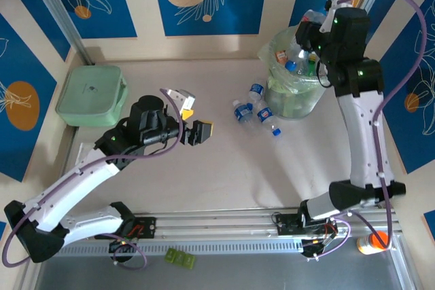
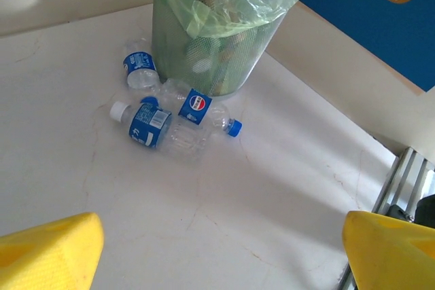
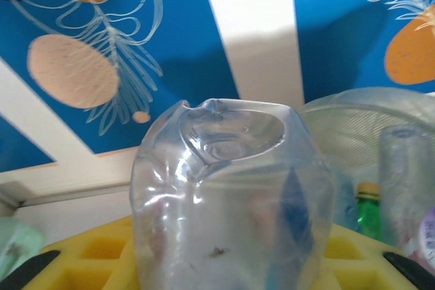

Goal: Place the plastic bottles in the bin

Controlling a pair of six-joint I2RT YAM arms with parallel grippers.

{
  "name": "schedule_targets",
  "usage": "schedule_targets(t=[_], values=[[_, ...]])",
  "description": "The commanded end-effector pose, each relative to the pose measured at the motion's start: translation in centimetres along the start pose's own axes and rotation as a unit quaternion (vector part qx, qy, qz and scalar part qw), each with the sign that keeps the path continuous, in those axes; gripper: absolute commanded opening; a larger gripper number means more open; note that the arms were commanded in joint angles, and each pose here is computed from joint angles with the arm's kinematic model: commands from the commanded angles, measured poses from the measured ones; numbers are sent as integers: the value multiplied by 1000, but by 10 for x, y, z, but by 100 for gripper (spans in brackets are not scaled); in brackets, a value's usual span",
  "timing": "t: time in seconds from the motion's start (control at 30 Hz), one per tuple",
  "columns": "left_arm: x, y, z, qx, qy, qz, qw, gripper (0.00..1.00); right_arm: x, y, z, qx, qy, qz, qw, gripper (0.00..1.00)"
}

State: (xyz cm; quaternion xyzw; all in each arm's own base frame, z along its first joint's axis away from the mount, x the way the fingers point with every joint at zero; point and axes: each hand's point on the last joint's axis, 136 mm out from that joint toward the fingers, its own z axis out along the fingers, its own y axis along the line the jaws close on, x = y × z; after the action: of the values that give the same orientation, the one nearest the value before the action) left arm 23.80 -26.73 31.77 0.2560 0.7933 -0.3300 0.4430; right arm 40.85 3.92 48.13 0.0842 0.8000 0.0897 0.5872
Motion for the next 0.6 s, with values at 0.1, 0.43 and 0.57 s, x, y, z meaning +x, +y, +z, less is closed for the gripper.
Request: schedule_targets(t=[0.1, 0.43, 0.57], values=[[-1, 4, 8, -6, -4, 0, 1000, 90, -15, -29, 47, 73, 3, -7, 997, 39], [2, 3, 13, 0, 2, 1, 1000, 91, 22, -45, 113, 103, 68, -22, 992, 40], [3, 1, 15, 8, 4, -2, 1000, 91, 40, -54, 126, 119, 89, -38, 988, 41]])
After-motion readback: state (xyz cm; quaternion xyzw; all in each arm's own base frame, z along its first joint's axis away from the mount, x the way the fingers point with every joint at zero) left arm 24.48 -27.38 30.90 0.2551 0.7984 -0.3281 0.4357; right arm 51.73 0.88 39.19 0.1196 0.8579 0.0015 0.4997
